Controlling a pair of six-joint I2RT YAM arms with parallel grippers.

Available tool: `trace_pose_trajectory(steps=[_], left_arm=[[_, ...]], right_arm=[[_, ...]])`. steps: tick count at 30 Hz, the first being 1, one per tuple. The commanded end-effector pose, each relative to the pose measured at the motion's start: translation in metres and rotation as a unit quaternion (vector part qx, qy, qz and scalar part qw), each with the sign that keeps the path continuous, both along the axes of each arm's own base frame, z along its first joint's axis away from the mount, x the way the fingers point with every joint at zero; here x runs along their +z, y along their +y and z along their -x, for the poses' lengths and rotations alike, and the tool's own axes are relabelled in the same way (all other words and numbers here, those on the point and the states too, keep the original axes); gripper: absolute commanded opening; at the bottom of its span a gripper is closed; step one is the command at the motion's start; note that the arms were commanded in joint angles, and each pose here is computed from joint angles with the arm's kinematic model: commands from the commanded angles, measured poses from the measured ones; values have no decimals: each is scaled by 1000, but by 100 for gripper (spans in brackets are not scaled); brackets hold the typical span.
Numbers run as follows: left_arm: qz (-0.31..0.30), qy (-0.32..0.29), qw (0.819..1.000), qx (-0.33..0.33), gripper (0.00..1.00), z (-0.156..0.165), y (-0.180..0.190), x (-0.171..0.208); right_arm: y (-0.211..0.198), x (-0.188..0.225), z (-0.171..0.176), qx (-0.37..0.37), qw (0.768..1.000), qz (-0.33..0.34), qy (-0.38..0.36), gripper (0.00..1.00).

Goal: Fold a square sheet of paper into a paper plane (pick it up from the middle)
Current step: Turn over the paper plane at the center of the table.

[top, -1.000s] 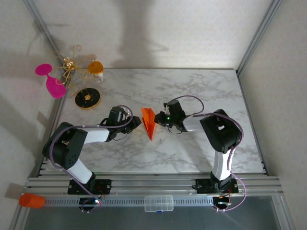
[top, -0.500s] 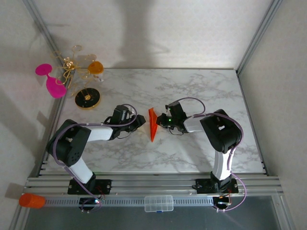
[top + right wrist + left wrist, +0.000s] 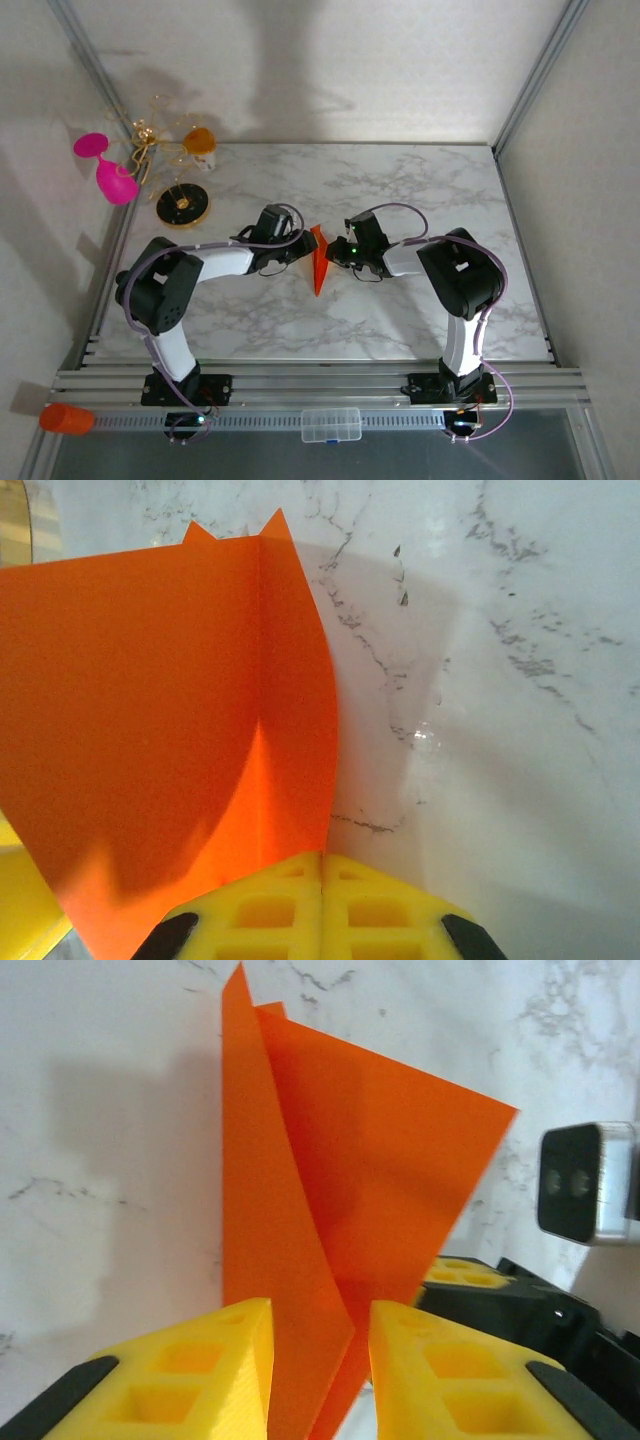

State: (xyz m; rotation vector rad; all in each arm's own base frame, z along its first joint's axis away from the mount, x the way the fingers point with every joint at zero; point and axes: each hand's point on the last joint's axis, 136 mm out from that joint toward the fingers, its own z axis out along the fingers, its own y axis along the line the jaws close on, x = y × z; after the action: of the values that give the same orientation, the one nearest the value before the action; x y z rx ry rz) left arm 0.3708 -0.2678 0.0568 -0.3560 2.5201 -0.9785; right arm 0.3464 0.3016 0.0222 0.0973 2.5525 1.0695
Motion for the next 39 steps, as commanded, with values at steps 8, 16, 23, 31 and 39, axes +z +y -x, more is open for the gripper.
trace_pose_trajectory(steps=[8,16,23,31,39], left_arm=[[-87,15,996,-23,35,0,-1,-21],[-126,18,992,-2,21,-4,11,-25],[-108,13,994,22,9,-7,15,-16],[-78,10,995,57,0,-4,29,-9],[-44,4,995,94,0,2,43,-1]], right_arm=[[-13,-21,5,-4,999,34,15,0],[-15,-23,4,-9,999,45,18,0],[-15,-25,2,-11,999,49,21,0],[-15,-18,0,-13,999,41,17,0],[-12,-2,1,-14,1000,22,14,0]])
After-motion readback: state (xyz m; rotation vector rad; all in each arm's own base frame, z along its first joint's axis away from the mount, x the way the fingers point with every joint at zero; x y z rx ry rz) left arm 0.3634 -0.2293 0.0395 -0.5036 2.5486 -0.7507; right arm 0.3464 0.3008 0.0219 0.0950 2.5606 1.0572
